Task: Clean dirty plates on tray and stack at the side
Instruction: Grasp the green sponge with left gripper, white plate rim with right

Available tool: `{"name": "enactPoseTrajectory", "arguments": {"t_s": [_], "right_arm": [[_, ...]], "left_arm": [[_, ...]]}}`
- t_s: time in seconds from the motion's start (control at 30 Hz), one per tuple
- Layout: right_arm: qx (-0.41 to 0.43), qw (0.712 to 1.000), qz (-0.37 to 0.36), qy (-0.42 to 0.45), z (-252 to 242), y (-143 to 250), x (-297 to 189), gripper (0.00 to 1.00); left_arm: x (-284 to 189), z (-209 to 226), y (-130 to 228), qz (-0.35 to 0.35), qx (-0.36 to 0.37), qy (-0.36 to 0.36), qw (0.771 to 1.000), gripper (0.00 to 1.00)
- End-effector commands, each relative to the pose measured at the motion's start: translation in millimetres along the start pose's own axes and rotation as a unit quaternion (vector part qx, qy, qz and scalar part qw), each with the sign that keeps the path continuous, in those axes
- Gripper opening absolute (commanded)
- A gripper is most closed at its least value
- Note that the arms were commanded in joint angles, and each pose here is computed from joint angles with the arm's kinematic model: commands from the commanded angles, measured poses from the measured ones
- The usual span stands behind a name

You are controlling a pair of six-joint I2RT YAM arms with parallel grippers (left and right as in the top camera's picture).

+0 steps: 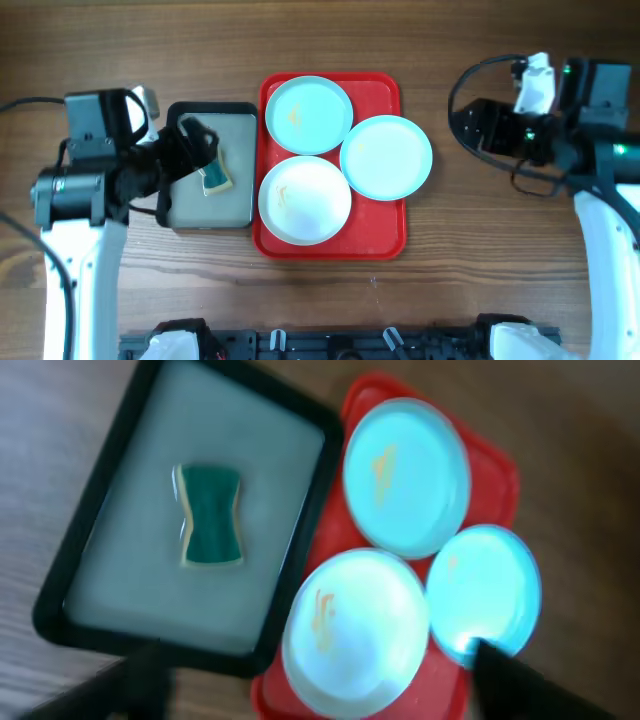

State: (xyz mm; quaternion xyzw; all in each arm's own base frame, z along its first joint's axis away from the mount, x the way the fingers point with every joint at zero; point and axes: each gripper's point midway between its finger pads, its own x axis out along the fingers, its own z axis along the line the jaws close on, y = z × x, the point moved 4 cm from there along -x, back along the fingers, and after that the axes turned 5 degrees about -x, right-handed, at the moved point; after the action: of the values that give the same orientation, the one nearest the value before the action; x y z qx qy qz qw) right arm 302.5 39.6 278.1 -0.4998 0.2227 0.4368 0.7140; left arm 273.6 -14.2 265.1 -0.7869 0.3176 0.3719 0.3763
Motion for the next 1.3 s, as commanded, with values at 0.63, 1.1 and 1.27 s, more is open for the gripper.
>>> {"name": "enactPoseTrajectory", "arguments": {"t_s": [0.63, 1.1, 1.27], "right_arm": [[-0.124, 0.932, 0.323, 0.113, 71, 150, 225, 0.27], [-0.112, 0.939, 0.304, 0.118, 75, 149, 231, 0.1], [-0.103, 0.936, 0.312, 0.122, 65, 163, 235, 0.1]], "left_arm": [[41, 28, 5, 0.081, -0.019, -0.088, 0.993, 0.4], [41, 29, 7, 0.084, -0.019, -0.089, 0.992, 0.41], [41, 29, 7, 0.084, -0.019, -0.089, 0.992, 0.41]]}}
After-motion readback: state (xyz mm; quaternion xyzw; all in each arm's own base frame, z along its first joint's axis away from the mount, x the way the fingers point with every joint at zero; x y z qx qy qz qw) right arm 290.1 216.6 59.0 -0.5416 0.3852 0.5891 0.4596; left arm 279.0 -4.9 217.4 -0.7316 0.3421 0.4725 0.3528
